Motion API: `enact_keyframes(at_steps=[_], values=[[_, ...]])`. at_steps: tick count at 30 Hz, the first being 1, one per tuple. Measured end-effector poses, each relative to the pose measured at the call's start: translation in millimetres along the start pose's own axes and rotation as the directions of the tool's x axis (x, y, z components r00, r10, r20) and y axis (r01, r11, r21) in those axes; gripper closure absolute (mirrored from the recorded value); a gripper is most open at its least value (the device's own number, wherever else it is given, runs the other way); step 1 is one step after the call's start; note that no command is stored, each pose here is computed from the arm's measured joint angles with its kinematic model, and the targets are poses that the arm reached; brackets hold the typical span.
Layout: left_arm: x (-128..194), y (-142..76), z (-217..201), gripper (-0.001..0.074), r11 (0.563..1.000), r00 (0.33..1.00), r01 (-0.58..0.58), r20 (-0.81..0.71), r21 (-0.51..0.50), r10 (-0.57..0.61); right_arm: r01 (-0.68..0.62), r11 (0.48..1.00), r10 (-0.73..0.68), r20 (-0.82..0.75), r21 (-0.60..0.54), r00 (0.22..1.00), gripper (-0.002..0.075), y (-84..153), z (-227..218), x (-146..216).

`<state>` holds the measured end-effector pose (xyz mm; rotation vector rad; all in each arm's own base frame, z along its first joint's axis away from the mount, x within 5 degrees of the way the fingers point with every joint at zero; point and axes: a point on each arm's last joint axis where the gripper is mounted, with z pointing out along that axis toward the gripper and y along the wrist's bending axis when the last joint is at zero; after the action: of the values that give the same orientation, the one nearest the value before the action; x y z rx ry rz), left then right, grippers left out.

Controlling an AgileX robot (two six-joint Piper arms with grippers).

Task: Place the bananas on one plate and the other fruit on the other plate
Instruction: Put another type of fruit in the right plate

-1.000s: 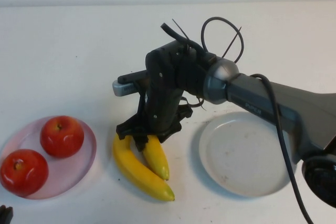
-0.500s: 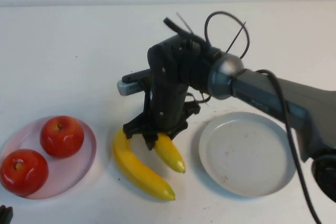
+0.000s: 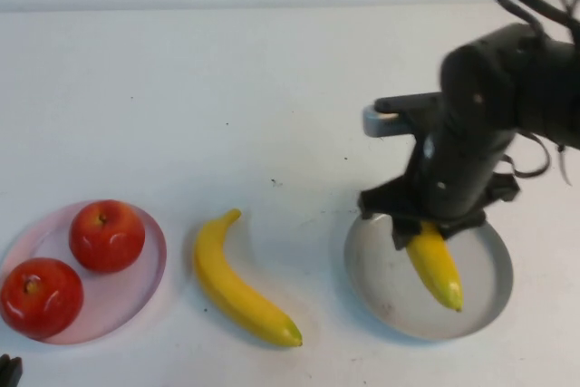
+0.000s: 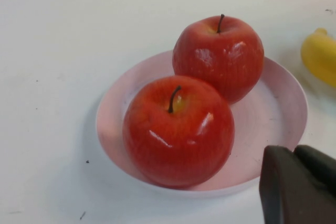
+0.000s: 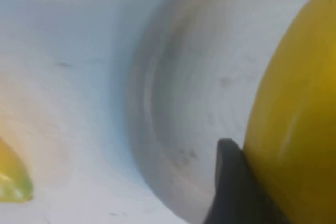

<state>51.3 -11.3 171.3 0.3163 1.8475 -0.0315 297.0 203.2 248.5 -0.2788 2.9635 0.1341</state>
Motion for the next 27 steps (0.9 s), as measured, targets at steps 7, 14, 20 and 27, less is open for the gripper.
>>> enact_keyframes(at_steps=[7,14,20,27], values=[[0.0,0.0,0.0,0.0733,1.0,1.0,0.0,0.0,0.0,0.0,-0.042,0.999,0.041,-0.02,-0.007,0.999,0.0415,-12.8,17.7,14.0],[0.0,0.0,0.0,0.0733,1.0,1.0,0.0,0.0,0.0,0.0,-0.058,0.998,0.057,-0.053,-0.012,0.997,0.0416,-9.8,38.6,10.9],[0.0,0.0,0.0,0.0733,1.0,1.0,0.0,0.0,0.0,0.0,-0.067,0.998,0.066,-0.059,-0.011,0.996,0.0393,-11.1,45.7,8.7],[0.0,0.0,0.0,0.0733,1.0,1.0,0.0,0.0,0.0,0.0,-0.067,0.998,0.066,-0.067,-0.008,0.996,0.0265,-11.8,40.8,10.2]])
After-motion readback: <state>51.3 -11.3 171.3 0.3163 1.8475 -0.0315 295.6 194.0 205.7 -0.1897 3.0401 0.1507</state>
